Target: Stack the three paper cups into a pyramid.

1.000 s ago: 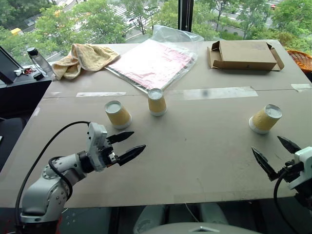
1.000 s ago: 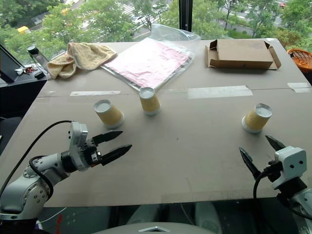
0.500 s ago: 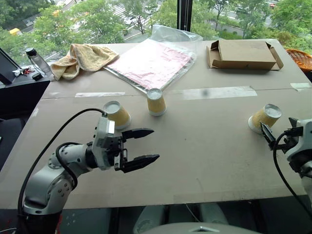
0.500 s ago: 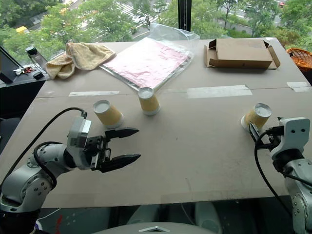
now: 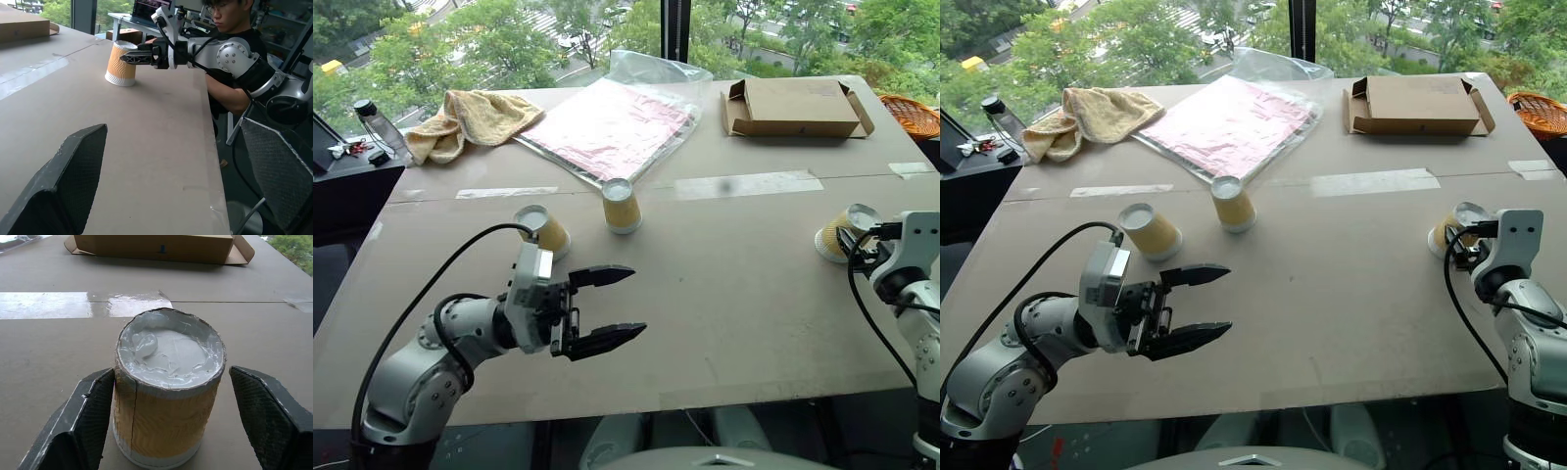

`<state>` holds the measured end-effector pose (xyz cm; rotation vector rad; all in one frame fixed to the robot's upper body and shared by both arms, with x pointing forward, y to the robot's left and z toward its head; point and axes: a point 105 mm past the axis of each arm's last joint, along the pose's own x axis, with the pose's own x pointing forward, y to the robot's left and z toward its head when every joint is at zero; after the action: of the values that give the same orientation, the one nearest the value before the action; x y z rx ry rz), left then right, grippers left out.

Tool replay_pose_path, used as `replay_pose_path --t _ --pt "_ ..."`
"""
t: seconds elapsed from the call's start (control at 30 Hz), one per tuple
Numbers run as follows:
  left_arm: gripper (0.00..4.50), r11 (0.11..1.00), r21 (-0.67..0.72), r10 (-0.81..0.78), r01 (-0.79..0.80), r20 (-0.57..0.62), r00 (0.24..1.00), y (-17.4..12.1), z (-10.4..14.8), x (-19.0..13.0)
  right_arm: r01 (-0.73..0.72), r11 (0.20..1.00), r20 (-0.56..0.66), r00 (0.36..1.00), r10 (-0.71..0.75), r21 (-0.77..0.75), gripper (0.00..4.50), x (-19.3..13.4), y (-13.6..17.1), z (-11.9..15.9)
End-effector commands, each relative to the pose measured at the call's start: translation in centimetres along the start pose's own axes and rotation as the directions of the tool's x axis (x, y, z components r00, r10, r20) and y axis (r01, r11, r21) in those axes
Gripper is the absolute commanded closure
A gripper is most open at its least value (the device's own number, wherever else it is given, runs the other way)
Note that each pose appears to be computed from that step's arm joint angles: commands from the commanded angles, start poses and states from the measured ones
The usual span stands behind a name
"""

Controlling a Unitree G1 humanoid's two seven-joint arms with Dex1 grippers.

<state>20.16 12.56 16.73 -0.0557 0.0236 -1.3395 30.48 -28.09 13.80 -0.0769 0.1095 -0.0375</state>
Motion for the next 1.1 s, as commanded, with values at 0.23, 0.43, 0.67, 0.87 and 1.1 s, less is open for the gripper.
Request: replay_pose_path --t 0.23,0.43,0.67,0.87,1.1 --pt "0.0 0.983 0.131 0.127 -0.132 0.043 0.991 -0.5 1.9 -0.1 -0.298 0.95 0.134 0.942 0.308 -0.089 2.6 -1.1 4.6 3.7" --pt "0.0 0.985 0.04 0.169 -0.171 0.036 0.985 0.3 0.9 -2.8 -0.523 0.838 0.125 0.831 0.541 -0.153 2.6 -1.9 11.6 4.2" --pt "0.0 0.98 0.024 0.196 -0.196 0.002 0.981 -0.4 0.1 -4.7 -0.603 0.764 0.093 0.768 0.634 -0.228 2.6 -1.7 15.1 3.7" --pt "0.0 0.971 0.04 0.238 -0.237 -0.004 0.971 -0.2 0.1 -5.4 -0.645 0.73 0.079 0.735 0.673 -0.227 2.6 -1.8 16.5 3.3" --pt "0.0 0.967 0.031 0.252 -0.252 -0.004 0.968 -0.3 -0.1 -5.7 -0.635 0.741 0.057 0.75 0.659 -0.218 2.6 -1.5 16.8 2.6"
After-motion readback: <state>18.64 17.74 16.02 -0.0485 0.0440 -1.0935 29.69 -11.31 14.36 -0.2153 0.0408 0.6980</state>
